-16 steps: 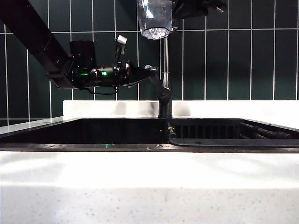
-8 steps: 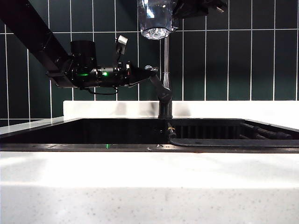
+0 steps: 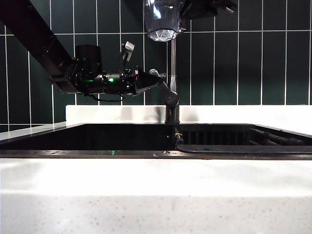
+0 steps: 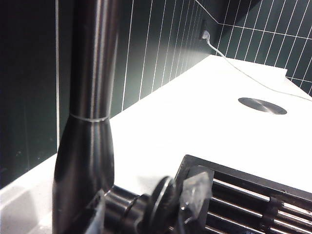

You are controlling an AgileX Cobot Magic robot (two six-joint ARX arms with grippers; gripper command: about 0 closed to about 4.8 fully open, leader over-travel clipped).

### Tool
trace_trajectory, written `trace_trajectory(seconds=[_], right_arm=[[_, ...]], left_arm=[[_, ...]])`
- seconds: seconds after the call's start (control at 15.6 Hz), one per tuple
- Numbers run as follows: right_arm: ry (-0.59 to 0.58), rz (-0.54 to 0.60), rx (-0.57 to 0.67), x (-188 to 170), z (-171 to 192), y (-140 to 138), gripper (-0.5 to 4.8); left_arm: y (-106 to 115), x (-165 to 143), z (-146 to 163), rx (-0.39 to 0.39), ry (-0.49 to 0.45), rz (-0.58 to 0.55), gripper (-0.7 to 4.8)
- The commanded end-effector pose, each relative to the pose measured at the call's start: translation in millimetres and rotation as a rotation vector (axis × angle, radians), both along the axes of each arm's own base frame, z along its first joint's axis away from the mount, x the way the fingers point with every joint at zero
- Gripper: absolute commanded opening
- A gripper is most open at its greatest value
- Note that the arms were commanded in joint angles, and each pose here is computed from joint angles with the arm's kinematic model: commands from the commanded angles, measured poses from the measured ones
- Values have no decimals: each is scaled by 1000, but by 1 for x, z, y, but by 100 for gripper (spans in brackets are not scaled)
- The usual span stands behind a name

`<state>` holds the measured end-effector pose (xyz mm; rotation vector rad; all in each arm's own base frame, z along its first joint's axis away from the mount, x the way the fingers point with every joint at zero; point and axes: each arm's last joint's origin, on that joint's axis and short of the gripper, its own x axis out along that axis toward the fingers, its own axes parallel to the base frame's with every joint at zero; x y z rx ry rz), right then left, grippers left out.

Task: Pick up the mug next to the sink, go to the faucet to get some water, pour the water into the sink, and finally put the mug back to its place.

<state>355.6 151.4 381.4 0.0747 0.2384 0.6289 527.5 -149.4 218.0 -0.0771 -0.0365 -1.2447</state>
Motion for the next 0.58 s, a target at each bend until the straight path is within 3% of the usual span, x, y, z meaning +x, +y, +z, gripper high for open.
trace_trajectory(seconds=[0.06,0.26,0.58], right_arm=[[-56,3,33,0,9,1,-3],[-49,3,34,3,5,2,-2],[-49,2,33,3,5,2,-2]], left_arm=[[19,9,-14,6,74,136,181],[34,10,-16,7,91,89,181],[34,7,-15,-26,58,58,181]])
